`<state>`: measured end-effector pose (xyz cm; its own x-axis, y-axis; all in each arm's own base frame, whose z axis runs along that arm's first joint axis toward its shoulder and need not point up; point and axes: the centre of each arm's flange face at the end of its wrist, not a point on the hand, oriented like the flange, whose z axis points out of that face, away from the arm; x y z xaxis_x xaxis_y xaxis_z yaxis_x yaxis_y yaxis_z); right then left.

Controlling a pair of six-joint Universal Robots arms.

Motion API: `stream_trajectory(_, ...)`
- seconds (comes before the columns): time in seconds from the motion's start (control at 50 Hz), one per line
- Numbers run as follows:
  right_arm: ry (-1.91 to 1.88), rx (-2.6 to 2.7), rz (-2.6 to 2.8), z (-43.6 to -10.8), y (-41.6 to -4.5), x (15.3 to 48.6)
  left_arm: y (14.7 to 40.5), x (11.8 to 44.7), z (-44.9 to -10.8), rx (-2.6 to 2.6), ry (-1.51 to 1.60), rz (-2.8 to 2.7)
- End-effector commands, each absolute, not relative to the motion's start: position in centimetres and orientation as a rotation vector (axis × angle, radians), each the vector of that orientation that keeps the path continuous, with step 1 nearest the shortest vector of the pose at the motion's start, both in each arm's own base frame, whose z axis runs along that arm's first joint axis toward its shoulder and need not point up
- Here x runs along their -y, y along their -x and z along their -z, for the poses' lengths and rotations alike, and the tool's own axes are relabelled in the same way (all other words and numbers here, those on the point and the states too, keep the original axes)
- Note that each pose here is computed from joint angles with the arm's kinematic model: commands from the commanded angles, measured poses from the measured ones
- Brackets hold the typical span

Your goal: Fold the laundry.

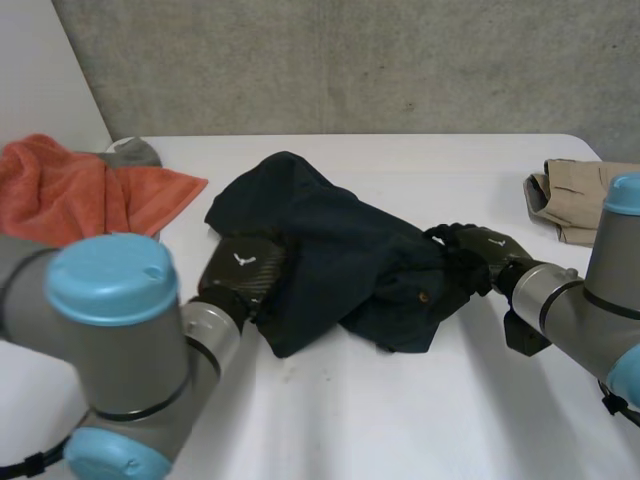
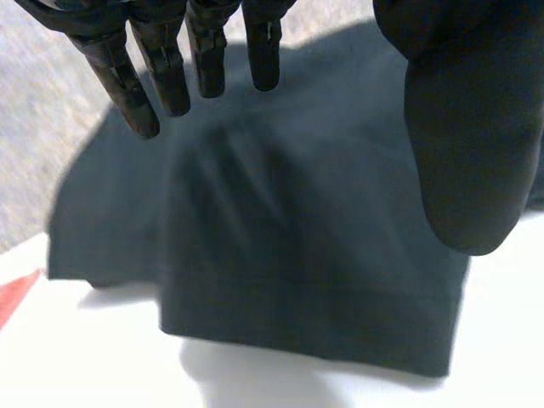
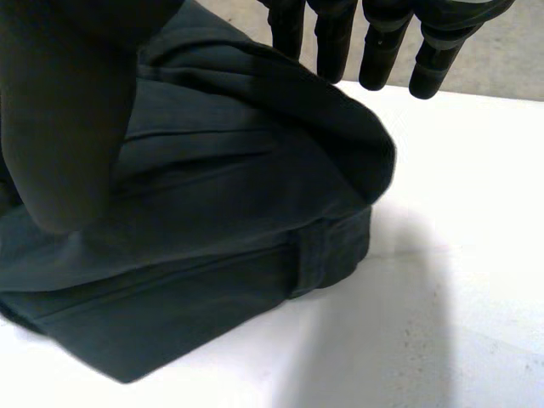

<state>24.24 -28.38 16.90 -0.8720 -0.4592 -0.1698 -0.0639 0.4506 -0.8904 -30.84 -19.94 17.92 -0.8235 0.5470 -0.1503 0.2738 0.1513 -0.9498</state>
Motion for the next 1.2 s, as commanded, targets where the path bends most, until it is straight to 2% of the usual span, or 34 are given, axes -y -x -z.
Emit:
stream_trajectory(0.02, 0.372, -2.345, 1.442, -17.2, -22.0, 30.3, 33.1, 20.6, -16.0, 2.180, 0.786, -1.728)
stream_trajectory(0.14, 0.366, -2.351, 1.424, -16.8, -21.7, 30.6, 34.8, 21.5, -15.0, 2.137, 0.783, -1.761)
stream_trajectory(0.32, 0.398, -2.349, 1.334, -14.0, -22.7, 32.1, 35.9, 23.9, -12.8, 2.168, 0.731, -1.844)
stream_trajectory(0.46, 0.418, -2.291, 1.313, -13.4, -23.5, 33.5, 36.1, 25.0, -14.1, 2.097, 0.707, -2.017)
stream_trajectory(0.5, 0.430, -2.275, 1.324, -13.8, -23.8, 33.6, 36.1, 25.0, -15.3, 2.063, 0.750, -2.077)
stream_trajectory(0.6, 0.467, -2.205, 1.460, -16.9, -24.1, 34.5, 35.5, 24.4, -20.6, 1.947, 0.801, -2.230)
stream_trajectory(0.7, 0.569, -2.052, 1.733, -24.2, -23.6, 34.8, 33.9, 22.0, -27.4, 1.835, 0.807, -2.347)
stream_trajectory(0.78, 0.764, -1.965, 1.935, -28.5, -23.4, 33.4, 32.3, 20.3, -31.6, 1.773, 0.812, -2.366)
stream_trajectory(0.86, 1.013, -1.874, 2.167, -33.1, -23.2, 30.5, 31.2, 19.1, -34.3, 1.715, 0.850, -2.356)
stream_trajectory(0.9, 1.108, -1.864, 2.241, -34.2, -23.2, 29.5, 30.7, 19.1, -34.9, 1.717, 0.861, -2.352)
stream_trajectory(0.96, 1.258, -1.866, 2.346, -35.2, -23.7, 28.0, 30.0, 19.3, -35.1, 1.762, 0.887, -2.326)
stream_trajectory(1.08, 1.376, -1.893, 2.358, -34.7, -25.1, 26.7, 29.5, 20.5, -34.2, 1.835, 0.920, -2.278)
stream_trajectory(1.2, 1.437, -1.990, 2.196, -29.9, -26.8, 29.5, 30.5, 25.2, -29.5, 1.967, 0.985, -2.178)
